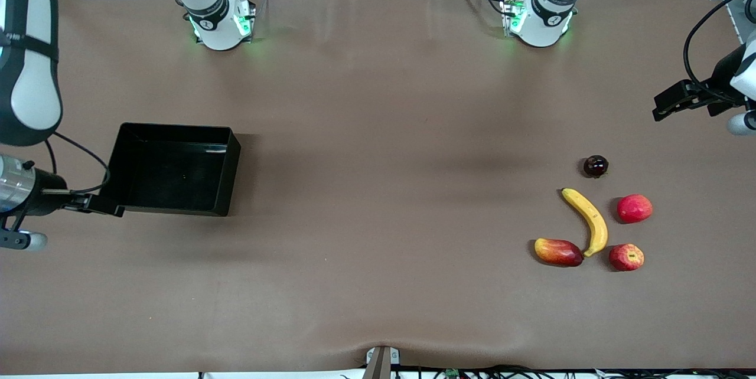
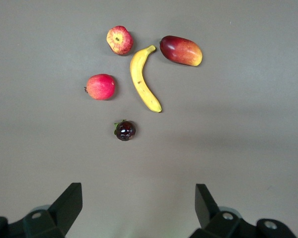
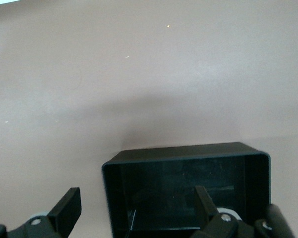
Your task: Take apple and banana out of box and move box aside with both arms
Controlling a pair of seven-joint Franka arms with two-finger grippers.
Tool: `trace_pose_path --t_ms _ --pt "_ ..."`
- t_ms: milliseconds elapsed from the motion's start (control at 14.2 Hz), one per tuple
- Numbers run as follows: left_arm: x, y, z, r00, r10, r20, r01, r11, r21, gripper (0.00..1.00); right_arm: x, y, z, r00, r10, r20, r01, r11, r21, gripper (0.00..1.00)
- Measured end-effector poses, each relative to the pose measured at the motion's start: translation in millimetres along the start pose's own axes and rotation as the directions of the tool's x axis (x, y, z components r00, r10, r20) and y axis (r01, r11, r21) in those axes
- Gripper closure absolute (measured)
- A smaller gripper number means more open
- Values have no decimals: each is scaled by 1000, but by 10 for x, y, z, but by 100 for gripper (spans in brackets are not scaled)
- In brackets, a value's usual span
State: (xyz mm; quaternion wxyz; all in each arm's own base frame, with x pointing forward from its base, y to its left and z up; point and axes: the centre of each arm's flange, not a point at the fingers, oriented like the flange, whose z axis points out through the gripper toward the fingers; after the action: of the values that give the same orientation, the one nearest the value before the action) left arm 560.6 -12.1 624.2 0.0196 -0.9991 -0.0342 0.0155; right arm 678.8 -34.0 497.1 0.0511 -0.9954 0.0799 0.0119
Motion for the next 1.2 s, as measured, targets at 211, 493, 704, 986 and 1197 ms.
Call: trace_pose_path --t_ms 211,493,704,986,1197 --pt "0 0 5 1000 0 1 0 1000 0 0 -268 21 -489 1000 -2 20 3 1000 -28 0" --pt "-1 9 7 1000 2 2 -2 1000 0 0 -882 36 -1401 1000 -15 -12 14 999 -44 0" --pt "-4 -3 -4 1000 -2 -1 2 1000 0 0 -1383 -233 -1804 997 -71 1 71 996 -59 0" --pt "-14 -36 -30 1000 -7 -5 7 1000 0 0 -1554 -222 -1630 990 -127 56 133 984 -122 0" --pt "-23 52 -36 1000 10 -7 -10 1000 0 0 -1560 2 -1588 977 -203 70 210 971 -112 0"
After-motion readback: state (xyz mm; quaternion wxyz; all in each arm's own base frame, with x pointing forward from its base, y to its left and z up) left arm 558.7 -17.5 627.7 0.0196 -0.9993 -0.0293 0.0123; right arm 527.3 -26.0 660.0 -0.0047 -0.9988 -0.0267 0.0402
